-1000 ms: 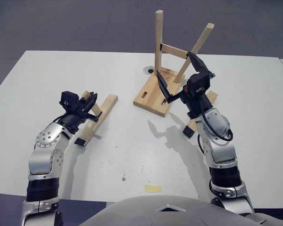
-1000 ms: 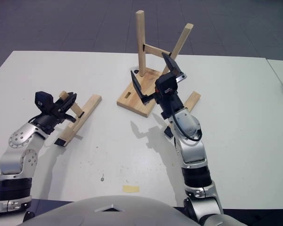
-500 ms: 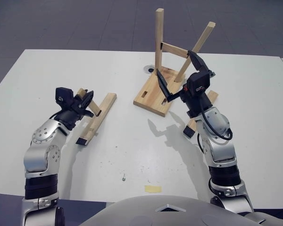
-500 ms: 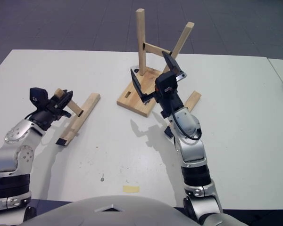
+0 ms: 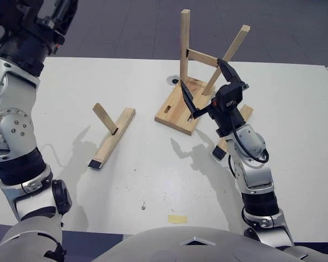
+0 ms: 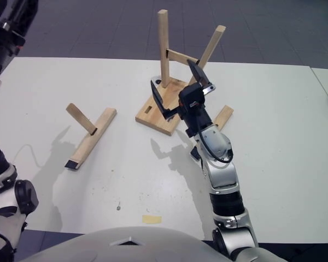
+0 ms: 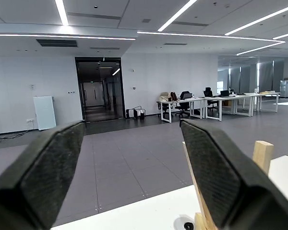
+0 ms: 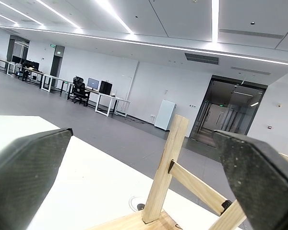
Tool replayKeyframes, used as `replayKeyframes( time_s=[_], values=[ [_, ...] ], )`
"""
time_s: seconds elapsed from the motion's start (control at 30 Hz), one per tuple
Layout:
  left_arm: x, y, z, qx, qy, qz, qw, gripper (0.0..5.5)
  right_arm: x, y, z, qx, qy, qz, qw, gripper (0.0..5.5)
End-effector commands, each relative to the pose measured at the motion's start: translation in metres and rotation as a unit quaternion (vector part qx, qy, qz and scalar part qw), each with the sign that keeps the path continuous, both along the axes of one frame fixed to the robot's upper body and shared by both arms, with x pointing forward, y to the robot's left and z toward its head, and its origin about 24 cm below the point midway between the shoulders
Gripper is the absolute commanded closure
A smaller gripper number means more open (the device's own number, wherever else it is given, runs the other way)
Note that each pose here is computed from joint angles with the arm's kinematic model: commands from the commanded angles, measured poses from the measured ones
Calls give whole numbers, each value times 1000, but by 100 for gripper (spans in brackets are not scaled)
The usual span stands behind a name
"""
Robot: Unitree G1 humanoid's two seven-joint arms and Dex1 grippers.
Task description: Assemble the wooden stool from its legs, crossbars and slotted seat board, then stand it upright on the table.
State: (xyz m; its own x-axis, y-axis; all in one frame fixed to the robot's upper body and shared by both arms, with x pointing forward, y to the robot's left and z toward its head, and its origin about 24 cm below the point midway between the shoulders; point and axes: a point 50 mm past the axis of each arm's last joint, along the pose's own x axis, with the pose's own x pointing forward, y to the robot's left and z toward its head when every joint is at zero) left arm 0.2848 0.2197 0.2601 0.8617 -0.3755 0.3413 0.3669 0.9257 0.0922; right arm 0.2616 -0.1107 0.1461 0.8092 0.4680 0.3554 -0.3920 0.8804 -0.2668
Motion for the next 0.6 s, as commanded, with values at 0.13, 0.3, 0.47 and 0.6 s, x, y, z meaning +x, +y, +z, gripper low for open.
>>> replayKeyframes(
  time_s=[0.13,0.3,0.47,0.6],
  values=[
    [-4,-3,-90,21,152,8,988,64,1,1,-1,-2,2,-1,1000,10],
    [-7,-3,-110,14,181,25,983,11,1,1,-2,-2,4,-1,1000,10],
    [-5,0,-95,5,158,35,987,11,2,-1,-2,4,7,-7,1000,10],
    [-3,-2,-81,2,138,27,990,11,0,-1,-3,5,7,-10,1000,10]
  ],
)
